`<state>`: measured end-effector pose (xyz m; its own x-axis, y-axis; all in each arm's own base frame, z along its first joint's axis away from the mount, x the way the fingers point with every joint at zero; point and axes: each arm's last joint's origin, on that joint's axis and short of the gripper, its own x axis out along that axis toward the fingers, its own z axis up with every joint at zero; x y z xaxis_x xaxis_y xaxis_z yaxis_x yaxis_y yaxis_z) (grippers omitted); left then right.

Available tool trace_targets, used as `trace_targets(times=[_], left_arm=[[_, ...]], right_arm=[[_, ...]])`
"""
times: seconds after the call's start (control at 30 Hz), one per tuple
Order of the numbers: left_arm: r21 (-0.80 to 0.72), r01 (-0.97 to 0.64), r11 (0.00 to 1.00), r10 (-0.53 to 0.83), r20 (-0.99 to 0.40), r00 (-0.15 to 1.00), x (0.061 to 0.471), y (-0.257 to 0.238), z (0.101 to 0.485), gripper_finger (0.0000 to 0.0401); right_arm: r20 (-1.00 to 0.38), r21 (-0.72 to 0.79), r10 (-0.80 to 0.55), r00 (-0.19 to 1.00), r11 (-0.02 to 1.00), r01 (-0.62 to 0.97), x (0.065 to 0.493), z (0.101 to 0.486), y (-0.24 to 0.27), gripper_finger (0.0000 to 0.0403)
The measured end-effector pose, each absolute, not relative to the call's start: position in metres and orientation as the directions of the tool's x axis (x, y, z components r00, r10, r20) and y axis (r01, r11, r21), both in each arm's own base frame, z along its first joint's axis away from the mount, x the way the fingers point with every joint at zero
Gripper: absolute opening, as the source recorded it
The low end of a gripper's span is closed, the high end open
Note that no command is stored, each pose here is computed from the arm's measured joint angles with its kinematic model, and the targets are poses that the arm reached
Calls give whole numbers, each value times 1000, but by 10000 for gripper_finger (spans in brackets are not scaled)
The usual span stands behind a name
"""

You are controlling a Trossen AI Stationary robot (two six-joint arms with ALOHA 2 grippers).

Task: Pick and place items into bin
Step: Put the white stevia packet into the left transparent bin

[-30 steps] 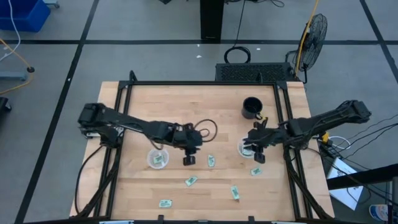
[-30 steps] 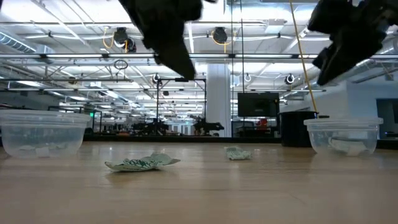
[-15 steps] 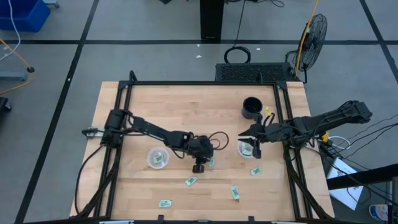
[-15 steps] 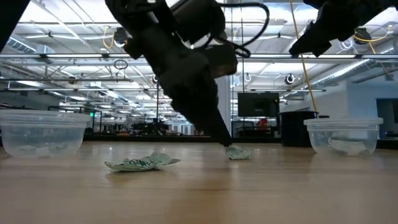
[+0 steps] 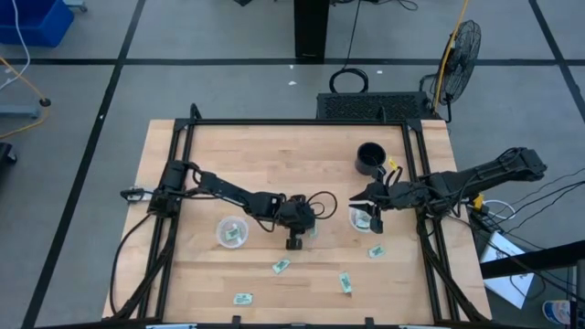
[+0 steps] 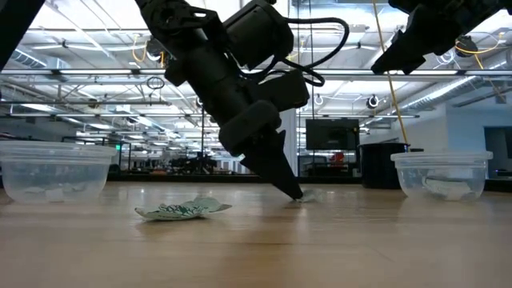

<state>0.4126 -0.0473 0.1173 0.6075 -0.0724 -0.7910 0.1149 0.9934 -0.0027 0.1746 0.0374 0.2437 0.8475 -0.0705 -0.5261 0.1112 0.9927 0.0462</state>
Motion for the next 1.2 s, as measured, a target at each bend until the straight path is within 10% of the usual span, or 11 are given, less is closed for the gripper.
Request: trace_targets(times=[0.3,0.77,1.2], left_arm=[[103,128,986,10,-816,578,398,-25,151,5],[121,-177,977,174,-929,326,258,-42,287,2],[-18,-292,956,68,-958,279,205,-93,191,2]], right_arm=[[-528,45,-70,846,993,111,174,243,37,75],[-547,37,-74,834,993,112,173,242,37,75],[-539,38,-78,839,992,116,174,242,37,75]])
